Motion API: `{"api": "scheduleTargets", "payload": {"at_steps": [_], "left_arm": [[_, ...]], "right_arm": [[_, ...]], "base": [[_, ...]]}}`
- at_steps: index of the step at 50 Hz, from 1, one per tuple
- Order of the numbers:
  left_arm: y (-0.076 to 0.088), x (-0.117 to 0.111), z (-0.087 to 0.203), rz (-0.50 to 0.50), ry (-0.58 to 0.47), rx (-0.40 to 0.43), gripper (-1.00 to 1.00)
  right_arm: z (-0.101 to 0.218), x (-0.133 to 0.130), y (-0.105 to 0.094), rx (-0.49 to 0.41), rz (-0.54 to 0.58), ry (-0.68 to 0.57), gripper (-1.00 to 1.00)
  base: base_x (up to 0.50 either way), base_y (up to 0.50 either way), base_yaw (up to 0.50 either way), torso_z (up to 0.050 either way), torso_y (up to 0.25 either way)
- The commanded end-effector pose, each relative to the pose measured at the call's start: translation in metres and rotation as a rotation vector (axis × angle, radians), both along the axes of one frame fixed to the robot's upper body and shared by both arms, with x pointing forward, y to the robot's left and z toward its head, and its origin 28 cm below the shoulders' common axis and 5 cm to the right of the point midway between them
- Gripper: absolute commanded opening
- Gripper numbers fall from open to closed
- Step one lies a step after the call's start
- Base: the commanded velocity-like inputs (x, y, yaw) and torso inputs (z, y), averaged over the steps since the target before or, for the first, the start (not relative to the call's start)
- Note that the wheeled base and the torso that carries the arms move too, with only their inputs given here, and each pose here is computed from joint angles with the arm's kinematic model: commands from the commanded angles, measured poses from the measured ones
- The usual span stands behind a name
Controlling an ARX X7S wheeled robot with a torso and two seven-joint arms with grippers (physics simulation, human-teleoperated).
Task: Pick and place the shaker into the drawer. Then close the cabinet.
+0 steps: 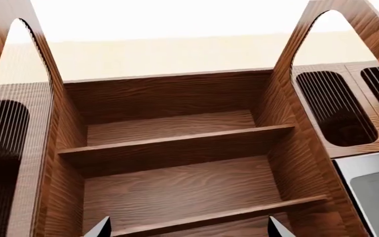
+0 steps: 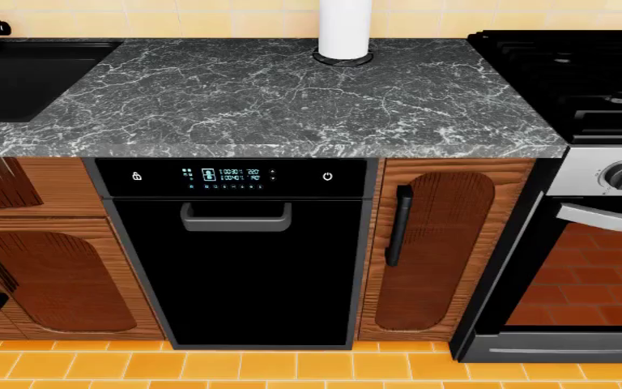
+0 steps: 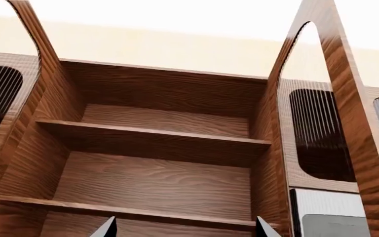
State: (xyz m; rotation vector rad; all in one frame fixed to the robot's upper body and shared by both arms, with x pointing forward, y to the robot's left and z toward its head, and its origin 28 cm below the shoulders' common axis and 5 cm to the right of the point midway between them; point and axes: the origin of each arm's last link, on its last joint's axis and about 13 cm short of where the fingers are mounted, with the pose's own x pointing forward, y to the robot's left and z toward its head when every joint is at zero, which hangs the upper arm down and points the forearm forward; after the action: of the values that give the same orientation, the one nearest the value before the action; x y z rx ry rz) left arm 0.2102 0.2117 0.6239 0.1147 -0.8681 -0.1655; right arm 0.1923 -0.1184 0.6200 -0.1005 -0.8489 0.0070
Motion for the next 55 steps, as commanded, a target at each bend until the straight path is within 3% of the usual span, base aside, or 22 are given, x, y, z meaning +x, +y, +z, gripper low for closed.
{"api": "scheduleTargets", "payload": {"at_steps": [1,19,55], "left_arm": [[0.0026,0.0047,-0.0031,0.004,0.057,0.025,1.0],[0.0025,0.0026,-0.0037,0.039,0.067,0.046,1.0],[0.0023,0.0025,-0.0045,0.045,0.082,0.051,1.0]], "right_arm": [[-0.0021,0.0026,0.0018,-0.016,0.03,0.041,1.0],[-0.0029,0.0005,0.0009,-0.052,-0.022,0.058,1.0],[-0.0034,-0.0024,-0.0015,-0.068,-0.013,0.059,1.0]], "base": [[0.0,0.0,0.0,0.0,0.0],[0.02,0.0,0.0,0.0,0.0],[0.5,0.0,0.0,0.0,0.0]]}}
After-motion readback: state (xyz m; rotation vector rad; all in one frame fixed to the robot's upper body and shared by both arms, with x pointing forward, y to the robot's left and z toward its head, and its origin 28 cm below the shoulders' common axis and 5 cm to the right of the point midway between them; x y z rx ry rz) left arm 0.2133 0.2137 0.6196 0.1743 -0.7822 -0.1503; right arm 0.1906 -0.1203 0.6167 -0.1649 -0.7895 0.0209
